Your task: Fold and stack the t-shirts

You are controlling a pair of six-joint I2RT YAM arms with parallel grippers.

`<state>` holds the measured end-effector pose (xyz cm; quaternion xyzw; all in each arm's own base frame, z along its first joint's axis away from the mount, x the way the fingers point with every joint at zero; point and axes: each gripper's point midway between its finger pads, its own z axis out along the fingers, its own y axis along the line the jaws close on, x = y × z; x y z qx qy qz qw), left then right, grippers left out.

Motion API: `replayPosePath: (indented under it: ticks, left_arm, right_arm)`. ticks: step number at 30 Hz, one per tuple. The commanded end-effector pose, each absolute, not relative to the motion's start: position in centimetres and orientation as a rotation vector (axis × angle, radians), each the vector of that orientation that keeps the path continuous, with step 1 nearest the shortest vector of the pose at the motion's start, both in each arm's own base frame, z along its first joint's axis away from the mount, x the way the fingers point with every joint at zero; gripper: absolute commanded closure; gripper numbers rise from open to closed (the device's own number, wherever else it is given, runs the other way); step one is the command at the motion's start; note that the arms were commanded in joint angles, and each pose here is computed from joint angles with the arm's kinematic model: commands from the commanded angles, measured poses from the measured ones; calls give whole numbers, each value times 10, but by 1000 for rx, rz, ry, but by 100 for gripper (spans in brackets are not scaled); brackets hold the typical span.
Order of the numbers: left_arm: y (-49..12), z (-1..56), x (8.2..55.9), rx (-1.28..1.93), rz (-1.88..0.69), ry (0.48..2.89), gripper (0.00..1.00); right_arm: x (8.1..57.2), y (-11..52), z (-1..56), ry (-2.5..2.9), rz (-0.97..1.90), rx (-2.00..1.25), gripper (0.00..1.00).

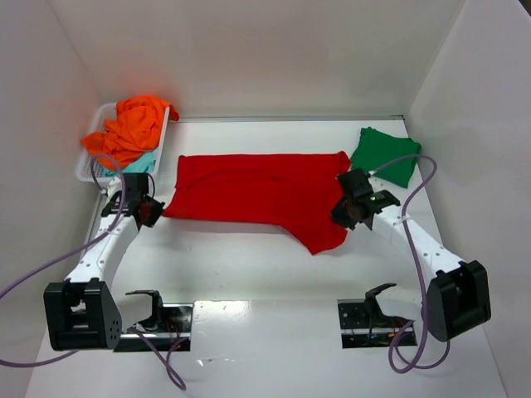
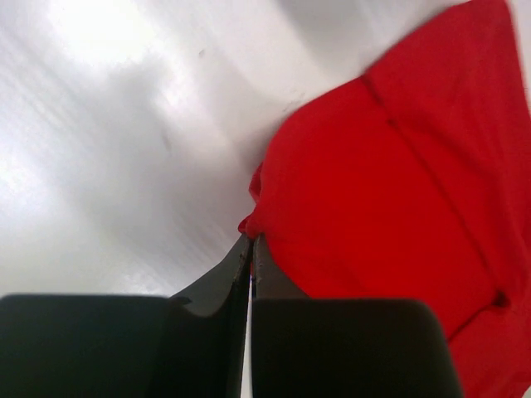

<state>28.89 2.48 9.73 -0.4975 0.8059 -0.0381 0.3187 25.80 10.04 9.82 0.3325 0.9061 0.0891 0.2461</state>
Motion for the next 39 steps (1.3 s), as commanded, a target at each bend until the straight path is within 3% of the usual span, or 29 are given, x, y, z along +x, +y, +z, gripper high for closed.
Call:
replayPosePath:
  ticks: [1,12,16,17,18,23,39]
  left_arm:
    - [36,129,318,-1232,-89,2039,100]
    - [40,111,379,-1176,-59,2107,100]
    - [39,100,381,-1180,-59,2130,100]
    - [37,97,380,-1179,-69,2136,100]
    - [37,94,379,-1189,-72,2132,100]
    - [35,90,379,-1191,-78,2146,100]
    - [27,81,377,-1180,-130,2166,100]
  right_arm:
    - [304,90,140,2322,259,856,84]
    - [361,96,152,2293,269,804,84]
    - [330,96,120,2398,260,843,61]
    - [322,96,113,2415,268,860,49]
    - [315,97,108,2428,277,877,43]
    - [272,98,82,2497,292,1026,29]
    - [221,74,42,2518,76,1271,27]
